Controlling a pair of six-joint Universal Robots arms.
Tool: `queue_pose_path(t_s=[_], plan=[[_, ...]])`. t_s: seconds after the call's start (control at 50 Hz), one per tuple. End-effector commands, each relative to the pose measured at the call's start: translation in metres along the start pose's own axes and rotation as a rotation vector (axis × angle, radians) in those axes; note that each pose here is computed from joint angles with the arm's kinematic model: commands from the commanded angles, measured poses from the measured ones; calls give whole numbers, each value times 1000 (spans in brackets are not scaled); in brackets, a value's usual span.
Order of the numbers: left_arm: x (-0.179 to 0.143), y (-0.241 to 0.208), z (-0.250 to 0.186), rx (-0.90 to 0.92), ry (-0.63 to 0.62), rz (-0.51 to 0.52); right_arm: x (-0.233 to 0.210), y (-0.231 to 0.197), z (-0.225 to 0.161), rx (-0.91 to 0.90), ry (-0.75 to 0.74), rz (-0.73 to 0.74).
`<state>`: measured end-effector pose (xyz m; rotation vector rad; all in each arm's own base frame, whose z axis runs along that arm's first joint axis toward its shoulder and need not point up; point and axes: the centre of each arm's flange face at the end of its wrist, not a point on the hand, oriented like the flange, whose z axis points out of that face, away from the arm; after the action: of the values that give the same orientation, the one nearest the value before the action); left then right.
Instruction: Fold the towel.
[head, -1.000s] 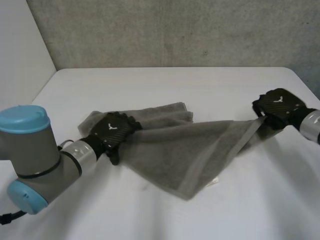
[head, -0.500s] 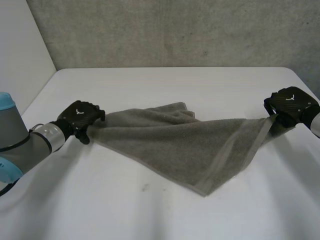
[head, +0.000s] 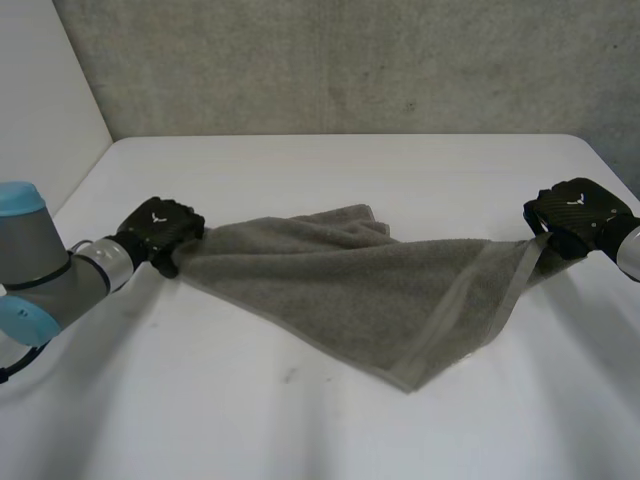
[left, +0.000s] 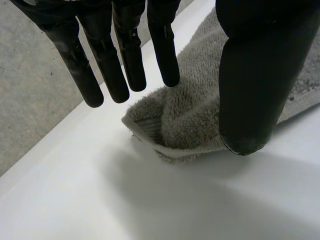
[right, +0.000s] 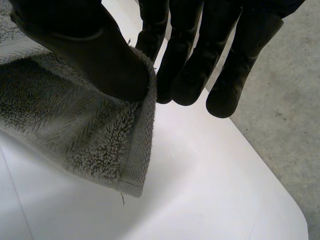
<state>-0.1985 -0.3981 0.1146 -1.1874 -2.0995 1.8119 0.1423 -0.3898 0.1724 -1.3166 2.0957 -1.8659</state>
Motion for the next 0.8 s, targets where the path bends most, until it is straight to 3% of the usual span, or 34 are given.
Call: queue_pose_path(t_s=[0.02,0.26,0.48,0.66,0.8], plan=[[2,8,5,-26,10,43,0,0,0,-2,2,0],[3,5,2,-45,21,76,0,1,1,-15,12,9],[1,-63,-45,27,-2,71,8,-10,0,-63,58,81],[-1,-136,-109,172,-80,53,25,-55,-24,-68,44,203],[-1,-194,-171,298,-140,-32,33,-102,-58,-66,48,219]])
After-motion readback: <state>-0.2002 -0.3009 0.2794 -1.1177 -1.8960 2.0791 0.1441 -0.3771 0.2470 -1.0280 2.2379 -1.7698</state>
